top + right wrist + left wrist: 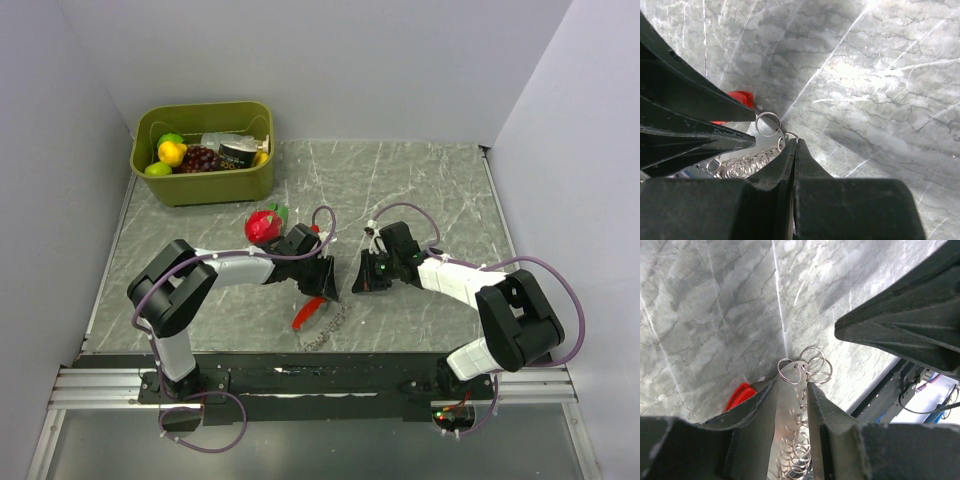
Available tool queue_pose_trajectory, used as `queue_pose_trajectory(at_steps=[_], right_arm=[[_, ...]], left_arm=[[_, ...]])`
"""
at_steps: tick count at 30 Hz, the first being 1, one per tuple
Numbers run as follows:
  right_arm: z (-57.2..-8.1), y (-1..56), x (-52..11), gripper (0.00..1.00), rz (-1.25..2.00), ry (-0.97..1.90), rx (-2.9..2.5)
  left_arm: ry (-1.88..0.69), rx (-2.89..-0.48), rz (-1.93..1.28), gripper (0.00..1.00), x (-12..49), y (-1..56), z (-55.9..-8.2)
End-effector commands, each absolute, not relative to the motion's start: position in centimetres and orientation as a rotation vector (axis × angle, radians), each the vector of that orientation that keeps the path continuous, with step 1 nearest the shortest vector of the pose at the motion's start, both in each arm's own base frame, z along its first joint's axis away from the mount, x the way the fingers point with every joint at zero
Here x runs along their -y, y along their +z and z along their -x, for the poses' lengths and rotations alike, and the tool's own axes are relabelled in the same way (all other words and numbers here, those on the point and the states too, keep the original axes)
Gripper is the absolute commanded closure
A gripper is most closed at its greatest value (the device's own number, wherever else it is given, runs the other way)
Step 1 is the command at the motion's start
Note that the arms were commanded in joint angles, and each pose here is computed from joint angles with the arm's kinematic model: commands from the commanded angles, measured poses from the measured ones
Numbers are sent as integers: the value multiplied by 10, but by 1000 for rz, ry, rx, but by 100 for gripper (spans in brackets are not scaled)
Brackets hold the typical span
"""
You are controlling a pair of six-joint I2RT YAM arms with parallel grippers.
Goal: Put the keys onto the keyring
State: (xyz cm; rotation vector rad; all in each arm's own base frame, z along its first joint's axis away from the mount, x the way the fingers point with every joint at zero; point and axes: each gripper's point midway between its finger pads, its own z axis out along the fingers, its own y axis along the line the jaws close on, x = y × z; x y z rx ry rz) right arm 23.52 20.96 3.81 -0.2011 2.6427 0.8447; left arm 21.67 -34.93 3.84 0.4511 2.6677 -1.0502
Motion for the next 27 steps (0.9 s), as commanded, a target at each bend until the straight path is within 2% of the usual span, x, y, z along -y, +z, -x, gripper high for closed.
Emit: queue_pose_trajectory(at_steps=[1, 9, 22, 27], right_arm=[[-237, 45, -207, 100, 224, 841, -2604], [-237, 45, -206, 100, 224, 848, -2601], [-232, 40, -210, 100, 236, 888, -2613], [-231, 38, -210, 100, 235, 897, -2617]], left_arm=[[-1106, -2659, -449, 64, 362, 43, -219], [-1097, -2674, -443, 66, 365, 34, -222], [-1142, -2594, -472, 62, 377, 59, -232], [-1085, -2618, -493, 61, 375, 56, -237]])
